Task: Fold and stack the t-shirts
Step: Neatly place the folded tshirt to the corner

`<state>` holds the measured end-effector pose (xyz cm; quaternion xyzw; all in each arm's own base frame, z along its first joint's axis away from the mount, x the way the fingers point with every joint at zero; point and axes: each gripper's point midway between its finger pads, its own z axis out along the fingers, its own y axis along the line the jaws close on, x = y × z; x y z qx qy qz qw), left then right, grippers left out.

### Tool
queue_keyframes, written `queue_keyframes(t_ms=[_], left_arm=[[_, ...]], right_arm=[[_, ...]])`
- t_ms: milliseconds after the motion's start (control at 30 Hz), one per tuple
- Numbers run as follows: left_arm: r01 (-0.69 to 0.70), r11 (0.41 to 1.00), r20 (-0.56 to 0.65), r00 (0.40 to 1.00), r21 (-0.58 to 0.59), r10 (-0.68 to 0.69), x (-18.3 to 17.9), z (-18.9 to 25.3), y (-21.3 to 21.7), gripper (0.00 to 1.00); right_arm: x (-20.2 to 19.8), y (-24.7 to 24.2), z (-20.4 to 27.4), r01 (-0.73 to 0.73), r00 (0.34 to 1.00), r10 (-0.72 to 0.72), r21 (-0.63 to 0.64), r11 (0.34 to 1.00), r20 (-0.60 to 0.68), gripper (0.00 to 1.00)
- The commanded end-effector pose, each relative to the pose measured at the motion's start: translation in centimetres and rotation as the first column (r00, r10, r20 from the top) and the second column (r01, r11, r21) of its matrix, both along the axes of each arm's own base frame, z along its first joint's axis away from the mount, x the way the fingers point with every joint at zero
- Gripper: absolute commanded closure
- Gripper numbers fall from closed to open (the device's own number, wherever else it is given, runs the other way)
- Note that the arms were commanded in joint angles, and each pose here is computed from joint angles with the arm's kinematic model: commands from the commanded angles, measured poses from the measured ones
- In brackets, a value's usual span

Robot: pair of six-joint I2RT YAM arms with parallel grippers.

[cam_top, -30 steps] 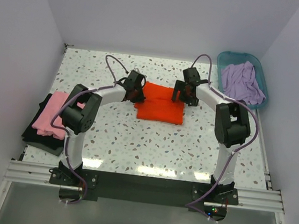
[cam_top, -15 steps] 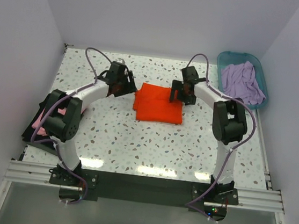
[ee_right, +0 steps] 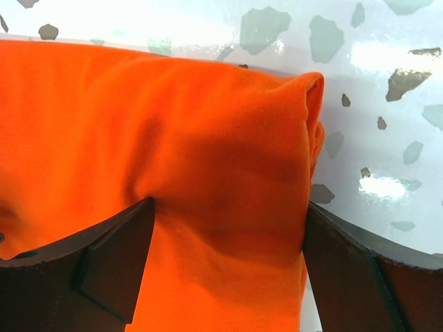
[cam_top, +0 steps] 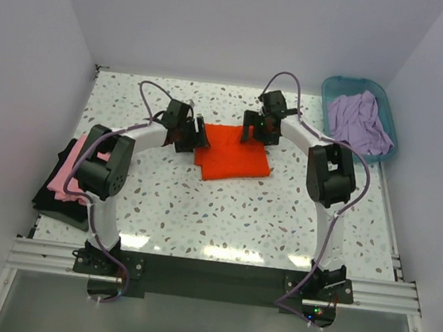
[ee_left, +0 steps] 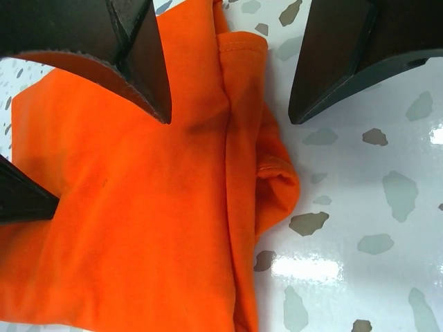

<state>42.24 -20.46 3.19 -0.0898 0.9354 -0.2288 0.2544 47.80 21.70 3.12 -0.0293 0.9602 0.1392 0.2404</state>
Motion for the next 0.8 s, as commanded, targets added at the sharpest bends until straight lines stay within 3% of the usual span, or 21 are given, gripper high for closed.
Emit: queue_keyframes(t_ms=[0, 167, 333, 367, 433, 467, 500, 633, 767], left_arm=[[0.006, 1.0, -0.097, 0.995, 0.024, -0.003, -2.1, -3.6, -0.2, 0.27], [0.006, 0.999, -0.126, 0.992, 0.046, 0.0, -3.1, -4.6, -2.3, 0.34], [-0.042, 0.999, -0.134, 0.99, 0.03, 0.046, -3.5, -4.3, -3.2, 0.52], [-0.057, 0.998, -0.133, 0.989, 0.027, 0.06, -3.4, -4.0, -3.3, 0.63], [-0.074, 0.997, -0.128, 0.989, 0.027, 0.077, -3.3, -3.6, -3.3, 0.76], [-0.082, 0.996, -0.123, 0.989, 0.025, 0.084, -3.2, -3.3, -3.3, 0.92], [-0.097, 0.995, -0.111, 0.989, 0.024, 0.099, -2.9, -2.5, -3.2, 1.0], [-0.156, 0.985, -0.073, 0.984, 0.073, 0.161, -1.6, 0.2, -2.2, 1.0], [-0.239, 0.962, -0.044, 0.968, 0.13, 0.246, -0.5, 3.2, -0.4, 1.0]], right_arm=[[-0.8, 1.5, -1.9, -0.062, 0.997, 0.064, 0.032, 0.998, -0.052, 0.14], [-0.5, 2.2, -1.6, -0.072, 0.996, 0.075, 0.063, 0.995, -0.047, 0.14], [-0.1, 2.7, -1.0, -0.076, 0.996, 0.079, 0.084, 0.994, -0.039, 0.14], [0.1, 2.8, -0.7, -0.075, 0.996, 0.078, 0.087, 0.993, -0.032, 0.14], [0.2, 2.7, -0.5, -0.071, 0.997, 0.074, 0.083, 0.994, -0.036, 0.14], [0.2, 2.6, -0.2, -0.068, 0.997, 0.071, 0.078, 0.995, -0.034, 0.14], [0.5, 2.2, 0.2, -0.048, 0.999, 0.05, 0.053, 0.997, -0.021, 0.14], [1.5, -0.2, 4.0, 0.049, 0.997, -0.048, -0.028, 0.998, 0.062, 0.04], [2.3, -2.1, 10.5, 0.124, 0.98, -0.121, -0.006, 0.992, 0.158, 0.01]])
